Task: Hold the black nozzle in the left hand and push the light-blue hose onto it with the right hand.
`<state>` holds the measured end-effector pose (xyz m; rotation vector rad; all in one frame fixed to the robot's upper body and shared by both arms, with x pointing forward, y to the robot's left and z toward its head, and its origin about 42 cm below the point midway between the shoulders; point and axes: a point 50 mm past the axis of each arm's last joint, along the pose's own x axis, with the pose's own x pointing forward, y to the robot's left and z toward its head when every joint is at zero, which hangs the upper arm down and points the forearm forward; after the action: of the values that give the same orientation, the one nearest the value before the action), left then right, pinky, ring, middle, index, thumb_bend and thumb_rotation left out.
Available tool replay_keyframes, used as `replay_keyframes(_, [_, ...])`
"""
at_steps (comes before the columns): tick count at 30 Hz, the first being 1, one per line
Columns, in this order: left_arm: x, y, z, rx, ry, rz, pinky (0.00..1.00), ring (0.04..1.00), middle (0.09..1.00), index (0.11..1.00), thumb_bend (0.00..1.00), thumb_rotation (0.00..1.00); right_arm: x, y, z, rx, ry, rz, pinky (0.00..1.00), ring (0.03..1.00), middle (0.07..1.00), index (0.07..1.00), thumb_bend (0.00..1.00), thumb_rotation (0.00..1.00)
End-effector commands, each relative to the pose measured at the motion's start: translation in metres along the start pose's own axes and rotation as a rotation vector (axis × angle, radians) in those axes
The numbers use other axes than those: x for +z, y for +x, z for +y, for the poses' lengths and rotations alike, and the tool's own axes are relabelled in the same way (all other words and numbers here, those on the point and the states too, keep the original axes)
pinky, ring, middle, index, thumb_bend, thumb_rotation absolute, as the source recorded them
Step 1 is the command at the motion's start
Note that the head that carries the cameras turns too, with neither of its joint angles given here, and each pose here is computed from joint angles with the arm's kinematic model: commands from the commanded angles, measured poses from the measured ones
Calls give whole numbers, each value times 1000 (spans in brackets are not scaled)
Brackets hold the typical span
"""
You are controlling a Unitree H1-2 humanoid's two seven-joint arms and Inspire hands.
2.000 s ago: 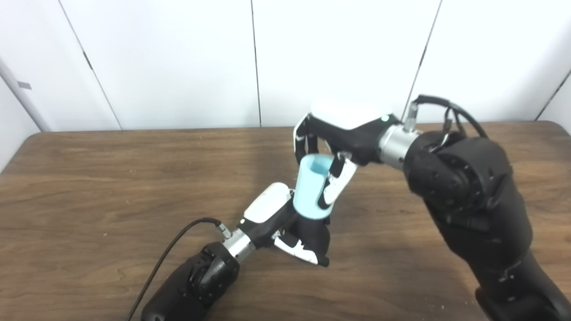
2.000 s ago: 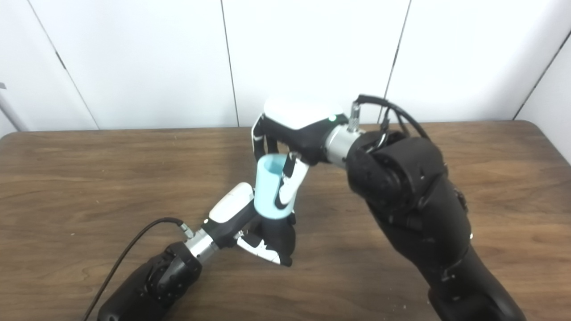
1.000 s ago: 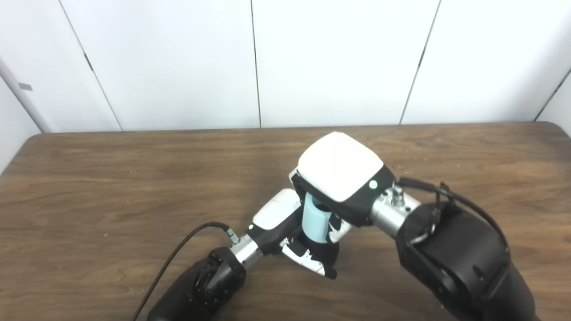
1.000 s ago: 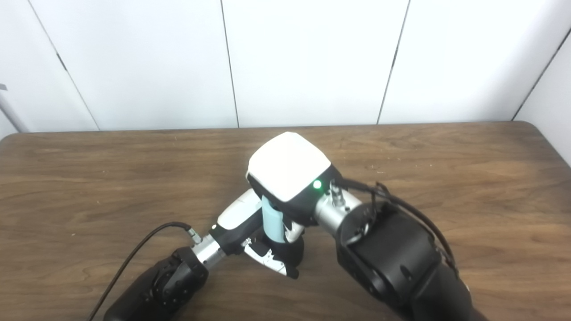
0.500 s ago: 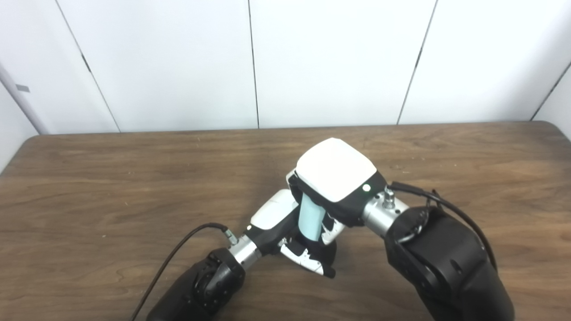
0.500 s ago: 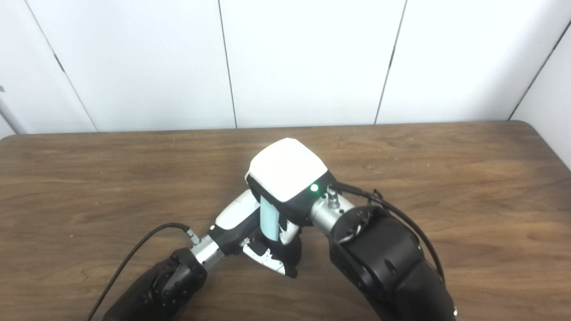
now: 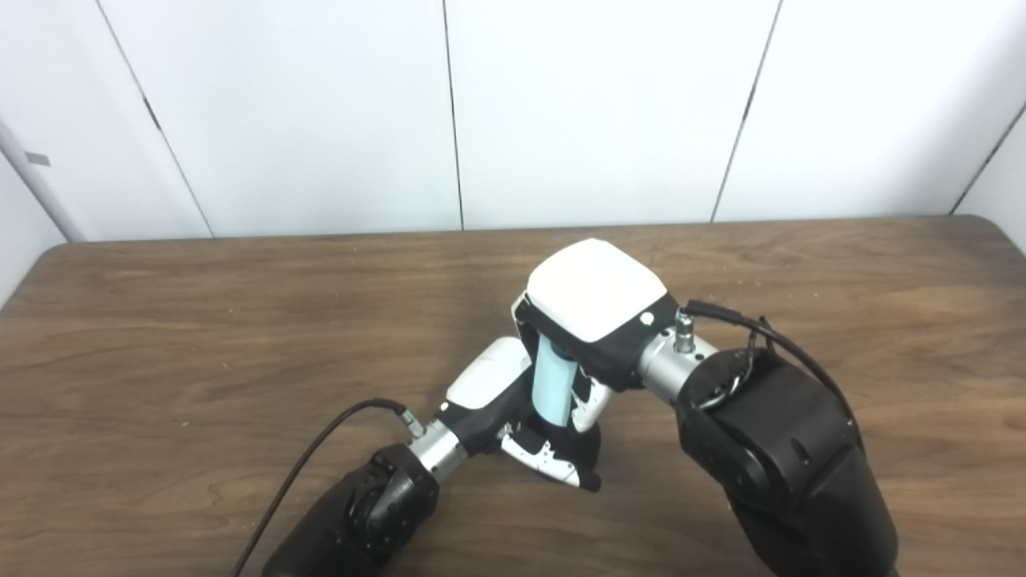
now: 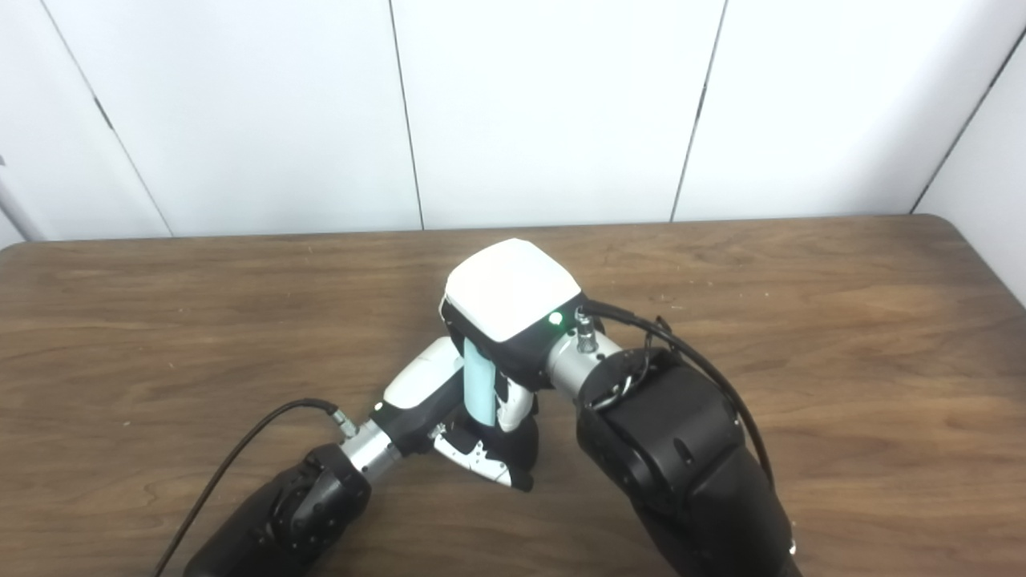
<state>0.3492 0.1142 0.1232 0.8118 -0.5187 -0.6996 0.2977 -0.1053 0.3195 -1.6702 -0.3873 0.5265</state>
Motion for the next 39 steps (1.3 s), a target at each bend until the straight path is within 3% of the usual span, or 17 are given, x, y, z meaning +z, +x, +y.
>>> replay_keyframes(1, [-19,-53,-66,-222,-33,166,432,453,383,363,755,310,5,5,51,323,9,-24,28,107,469,489,528,0])
replay_keyframes(9, [-16,-49,-64,-214,-45,165,418,436,380,348,748,294,25,-9,98,405,-124,-50,115,166,469,490,526,0])
replay_keyframes(13, [-16,-51,-63,-212,-54,166,405,433,381,355,736,273,29,-9,110,424,-155,-29,71,136,469,490,526,0])
replay_keyframes(33, [-18,-51,-65,-224,-42,163,426,458,396,368,755,306,5,1,80,306,12,-11,95,158,469,491,527,0])
replay_keyframes(36, [-19,-51,-63,-222,-50,157,517,558,528,471,549,123,0,1,68,269,32,-15,200,250,471,494,527,0])
replay_keyframes(37, [-18,-51,-63,-223,-56,156,523,566,539,474,542,117,-1,-1,63,249,46,-13,205,256,472,494,527,0])
replay_keyframes(38, [-18,-52,-63,-224,-60,155,668,676,688,598,741,273,-2,-1,60,235,55,-12,237,298,474,630,548,0])
replay_keyframes(39, [-17,-52,-64,-229,-67,155,717,714,739,640,809,326,-3,-2,57,219,66,-12,248,312,475,677,555,0])
